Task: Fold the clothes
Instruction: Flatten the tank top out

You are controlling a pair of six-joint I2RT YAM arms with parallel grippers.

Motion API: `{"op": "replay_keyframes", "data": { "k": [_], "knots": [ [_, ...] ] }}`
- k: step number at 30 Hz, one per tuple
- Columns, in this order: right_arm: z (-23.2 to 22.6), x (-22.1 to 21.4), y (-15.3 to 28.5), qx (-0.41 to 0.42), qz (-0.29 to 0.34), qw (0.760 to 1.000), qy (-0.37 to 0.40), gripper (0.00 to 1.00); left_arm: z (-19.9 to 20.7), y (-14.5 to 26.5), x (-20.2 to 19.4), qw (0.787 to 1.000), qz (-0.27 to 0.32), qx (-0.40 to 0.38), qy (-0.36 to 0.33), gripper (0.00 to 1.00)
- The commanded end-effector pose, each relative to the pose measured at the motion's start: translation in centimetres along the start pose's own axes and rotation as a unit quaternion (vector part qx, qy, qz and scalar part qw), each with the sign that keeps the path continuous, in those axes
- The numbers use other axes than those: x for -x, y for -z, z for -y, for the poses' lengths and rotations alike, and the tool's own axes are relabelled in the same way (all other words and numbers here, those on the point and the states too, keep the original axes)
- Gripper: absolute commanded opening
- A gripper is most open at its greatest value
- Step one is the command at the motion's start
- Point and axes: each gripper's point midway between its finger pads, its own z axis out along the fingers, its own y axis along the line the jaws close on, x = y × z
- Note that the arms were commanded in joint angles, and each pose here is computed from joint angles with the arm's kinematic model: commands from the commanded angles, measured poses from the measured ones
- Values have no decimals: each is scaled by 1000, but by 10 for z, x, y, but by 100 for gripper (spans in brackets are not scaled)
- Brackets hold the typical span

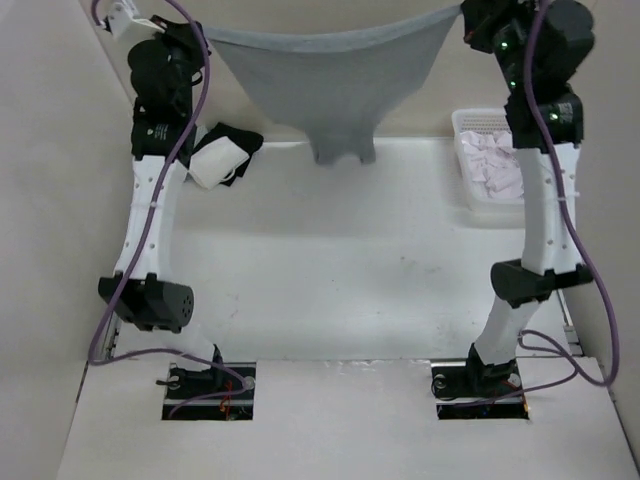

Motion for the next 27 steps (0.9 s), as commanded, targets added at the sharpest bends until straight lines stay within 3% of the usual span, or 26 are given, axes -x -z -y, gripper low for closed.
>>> {"op": "replay_keyframes", "data": {
  "k": [1,5,9,16,22,27],
  "knots": [
    [-26,47,36,34,47,998,-2,0,42,41,69,996,73,-57,10,1],
    [-8,8,60,11,7,1000,4,0,8,58,32,999,44,-29,9,1],
    [5,-56,121,-1,-25,1000,-3,0,-42,105,-18,1000,9,11,18,2],
    [27,-204,256,5,-128,990,-62,0,-149,240,-117,991,-77,101,37,2],
    [48,-324,357,-16,-273,950,-152,0,-206,341,-159,973,-156,170,32,2],
    [38,-365,400,-10,-359,915,-184,0,-219,387,-199,952,-233,186,65,2]
  ]
}}
